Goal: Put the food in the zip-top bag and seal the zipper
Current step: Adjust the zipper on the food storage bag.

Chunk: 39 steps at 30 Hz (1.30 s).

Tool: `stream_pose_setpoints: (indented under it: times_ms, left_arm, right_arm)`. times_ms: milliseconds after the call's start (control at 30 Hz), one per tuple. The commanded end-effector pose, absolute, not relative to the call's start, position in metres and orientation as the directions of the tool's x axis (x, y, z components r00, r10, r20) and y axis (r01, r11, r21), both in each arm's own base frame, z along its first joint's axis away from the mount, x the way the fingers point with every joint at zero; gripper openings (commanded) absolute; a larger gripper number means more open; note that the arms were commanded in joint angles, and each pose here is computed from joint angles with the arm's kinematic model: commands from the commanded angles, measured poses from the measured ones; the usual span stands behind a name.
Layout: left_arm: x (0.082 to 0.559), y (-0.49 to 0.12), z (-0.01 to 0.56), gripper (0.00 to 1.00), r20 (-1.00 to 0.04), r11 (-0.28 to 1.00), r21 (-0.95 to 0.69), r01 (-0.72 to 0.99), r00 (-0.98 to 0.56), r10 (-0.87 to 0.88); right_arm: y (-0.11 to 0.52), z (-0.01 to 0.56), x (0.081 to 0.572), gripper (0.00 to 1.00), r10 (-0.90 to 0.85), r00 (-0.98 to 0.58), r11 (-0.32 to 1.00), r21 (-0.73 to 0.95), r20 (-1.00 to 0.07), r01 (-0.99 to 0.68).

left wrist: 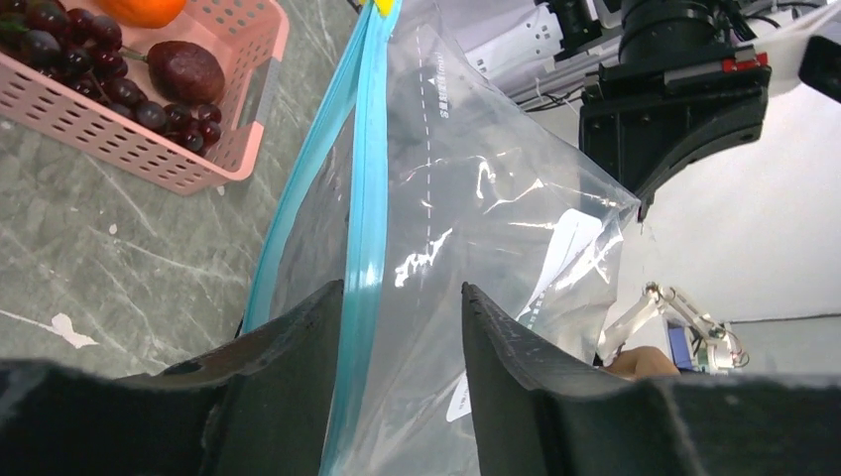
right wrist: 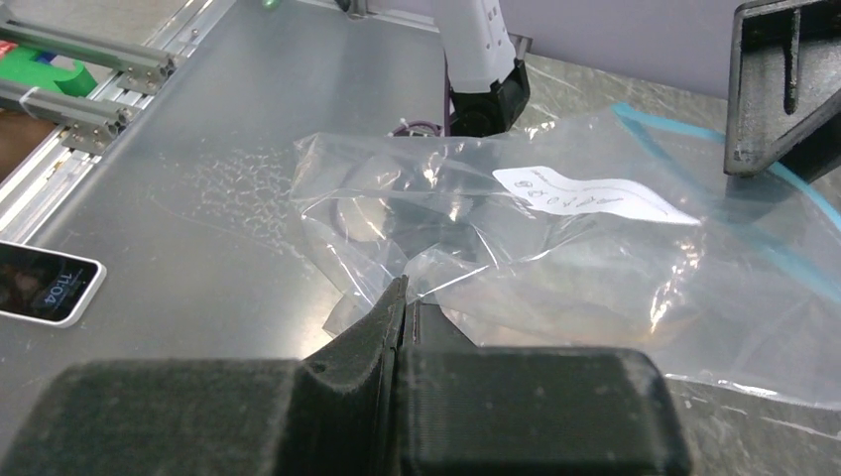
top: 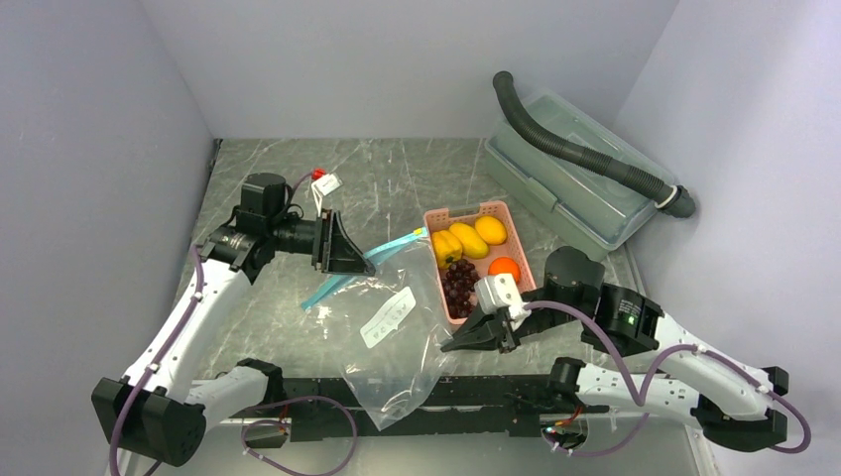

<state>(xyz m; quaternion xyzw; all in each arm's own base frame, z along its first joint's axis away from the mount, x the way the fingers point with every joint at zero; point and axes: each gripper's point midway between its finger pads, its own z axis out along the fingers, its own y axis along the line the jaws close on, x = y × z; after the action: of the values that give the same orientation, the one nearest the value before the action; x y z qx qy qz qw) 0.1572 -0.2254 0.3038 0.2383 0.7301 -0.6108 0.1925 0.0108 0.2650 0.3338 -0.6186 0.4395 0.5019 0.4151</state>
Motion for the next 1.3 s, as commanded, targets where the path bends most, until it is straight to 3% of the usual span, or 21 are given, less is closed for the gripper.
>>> stream_pose_setpoints:
  times_ms: [0,300,400,567,700,900,1267]
  left_arm:
    - [0.144,-0.226,0.319,0.47,-0.621,0.048,-0.775,0.631,-0.773,0.129]
    - [0.147,-0.226,0.318,0.00,-0.621,0.066,-0.773,0.631,-0.774,0.128]
    - [0.150,-0.226,0.316,0.00,-0.616,0.080,-0.775,0.627,-0.777,0.127]
    - [0.162,-0.225,0.311,0.00,-0.620,0.165,-0.759,0.630,-0.776,0.114]
    - [0.177,-0.221,0.301,0.00,-0.611,0.293,-0.739,0.607,-0.787,0.087]
    - [0.201,-0.206,0.287,0.00,-0.610,0.500,-0.677,0.539,-0.792,0.027]
    - [0.226,-0.180,0.290,0.00,-0.635,0.690,-0.596,0.410,-0.767,-0.093]
  right_arm:
    - [0.262,0.345,0.014,0.00,-0.079,0.149,-0.238,-0.127,-0.986,-0.963]
    - [0.259,0.331,0.023,0.00,-0.110,0.090,-0.159,-0.072,-0.990,-0.985]
    - [0.258,0.327,0.031,0.03,-0.123,0.060,-0.103,-0.047,-0.991,-0.994]
    - [0.261,0.314,0.054,0.33,-0.181,-0.023,0.043,0.016,-0.983,-0.999]
    - [0.263,0.299,0.077,0.46,-0.240,-0.080,0.173,0.038,-0.967,-0.984]
    - [0.258,0.290,0.109,0.58,-0.275,-0.133,0.358,0.027,-0.952,-0.933]
    - [0.252,0.309,0.148,0.73,-0.186,-0.189,0.574,0.049,-0.964,-0.817]
